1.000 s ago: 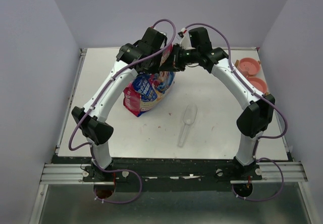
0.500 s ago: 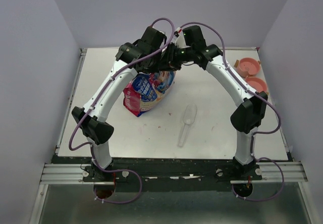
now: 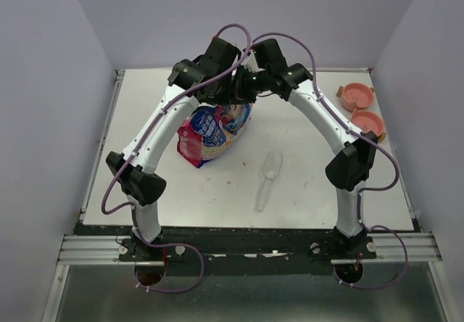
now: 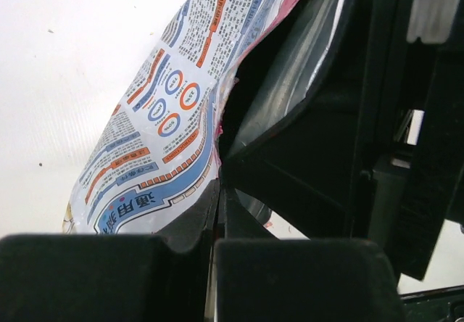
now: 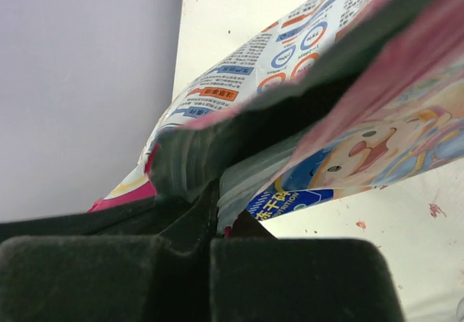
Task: Serve the pet food
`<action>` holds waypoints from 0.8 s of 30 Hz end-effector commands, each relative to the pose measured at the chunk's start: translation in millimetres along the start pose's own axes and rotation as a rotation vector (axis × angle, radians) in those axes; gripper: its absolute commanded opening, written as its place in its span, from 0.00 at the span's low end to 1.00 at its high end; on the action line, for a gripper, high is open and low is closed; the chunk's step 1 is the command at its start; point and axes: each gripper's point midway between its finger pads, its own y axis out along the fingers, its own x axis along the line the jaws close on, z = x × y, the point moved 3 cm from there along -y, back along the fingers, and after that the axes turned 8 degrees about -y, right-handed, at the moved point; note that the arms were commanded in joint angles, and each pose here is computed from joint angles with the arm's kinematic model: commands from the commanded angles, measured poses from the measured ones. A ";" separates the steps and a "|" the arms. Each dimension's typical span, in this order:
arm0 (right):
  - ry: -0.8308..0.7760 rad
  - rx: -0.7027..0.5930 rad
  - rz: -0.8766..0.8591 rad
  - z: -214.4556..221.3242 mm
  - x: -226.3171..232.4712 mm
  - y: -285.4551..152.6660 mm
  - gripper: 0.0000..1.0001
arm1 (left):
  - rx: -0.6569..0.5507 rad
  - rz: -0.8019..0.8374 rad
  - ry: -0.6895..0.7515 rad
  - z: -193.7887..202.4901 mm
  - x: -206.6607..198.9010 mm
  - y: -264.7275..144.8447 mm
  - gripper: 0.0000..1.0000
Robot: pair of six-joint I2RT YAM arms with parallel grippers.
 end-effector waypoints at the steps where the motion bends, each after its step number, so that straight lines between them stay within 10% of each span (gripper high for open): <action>1: -0.047 -0.036 -0.017 2.2 15.2 -17.5 0.00 | 0.001 -0.017 -0.006 -2.2 -3.1 0.8 0.17; 13: -0.049 -0.031 -0.065 6.1 24.4 -25.1 0.00 | 0.027 -0.104 0.063 1.0 6.8 21.4 0.45; 20: -0.110 -0.036 0.017 16.2 13.5 -42.4 0.00 | -0.021 -0.199 0.017 -14.2 32.6 12.5 0.03; 24: -0.149 -0.020 0.086 21.7 1.1 -46.5 0.00 | -0.113 -0.278 -0.061 -32.4 57.6 -12.3 0.00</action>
